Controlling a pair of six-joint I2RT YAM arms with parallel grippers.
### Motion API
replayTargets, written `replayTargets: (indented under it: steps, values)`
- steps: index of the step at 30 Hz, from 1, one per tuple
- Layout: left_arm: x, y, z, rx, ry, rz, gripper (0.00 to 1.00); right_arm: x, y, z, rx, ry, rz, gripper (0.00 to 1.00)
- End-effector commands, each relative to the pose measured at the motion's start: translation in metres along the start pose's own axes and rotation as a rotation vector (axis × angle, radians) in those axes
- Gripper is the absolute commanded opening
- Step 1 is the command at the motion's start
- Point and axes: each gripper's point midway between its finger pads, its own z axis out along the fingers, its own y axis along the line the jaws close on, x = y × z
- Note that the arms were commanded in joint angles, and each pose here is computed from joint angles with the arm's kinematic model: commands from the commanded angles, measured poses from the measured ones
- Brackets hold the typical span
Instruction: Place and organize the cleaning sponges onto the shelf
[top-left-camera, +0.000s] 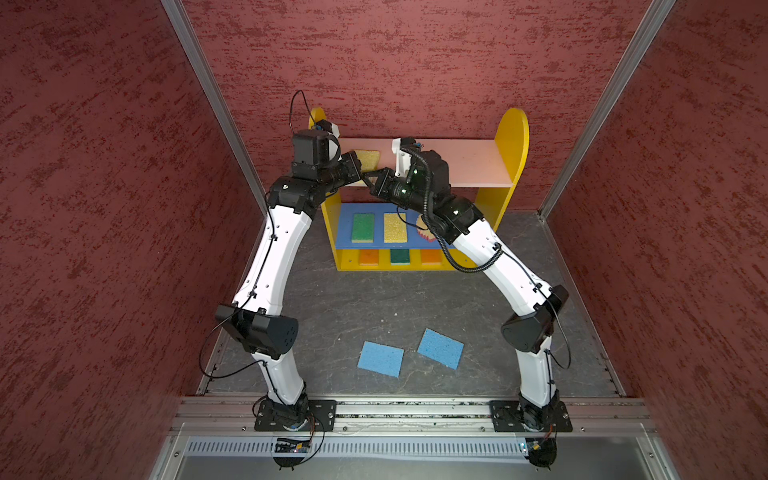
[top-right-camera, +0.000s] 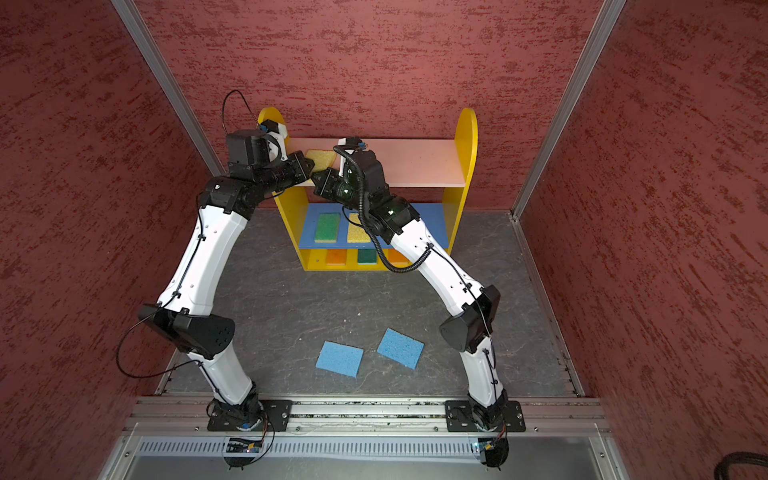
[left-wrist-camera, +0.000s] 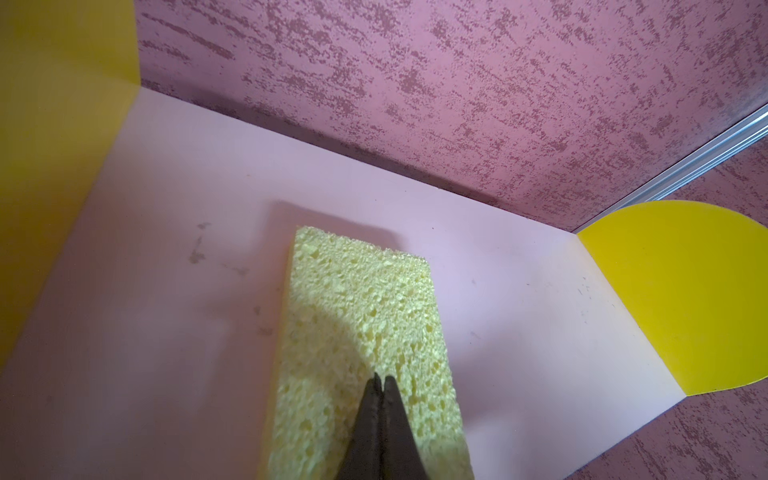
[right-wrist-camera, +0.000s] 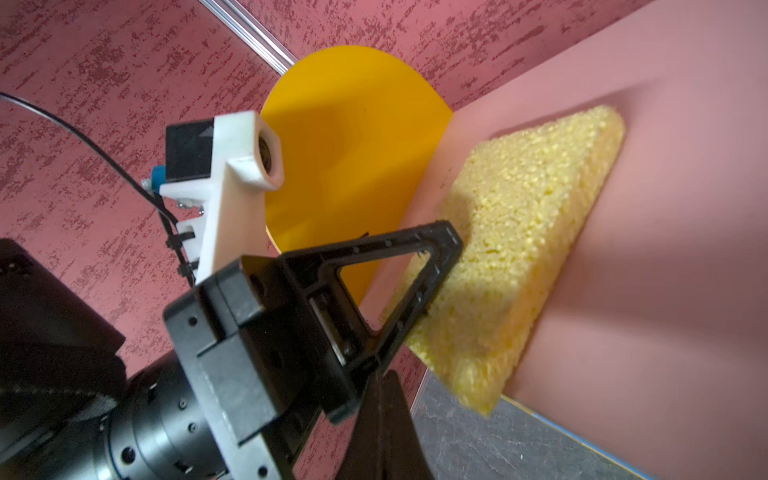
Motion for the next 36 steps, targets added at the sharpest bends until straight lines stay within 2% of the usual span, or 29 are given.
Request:
replayTargets:
  steps: [1, 20, 36]
  values:
    - [-0.001, -0.001, 0.0, -0.011, -0.004, -0.002, 0.03, -0.001, -0.021, 0.007, 0.061, 0.003, 0.002, 0.0]
    - [0.006, 0.008, 0.015, -0.032, 0.023, 0.007, 0.03, 0.028, -0.003, -0.001, -0.004, 0.087, 0.007, 0.0]
    - [0.014, 0.006, 0.01, -0.011, 0.037, -0.005, 0.04, 0.016, -0.021, 0.011, 0.035, 0.052, 0.012, 0.0]
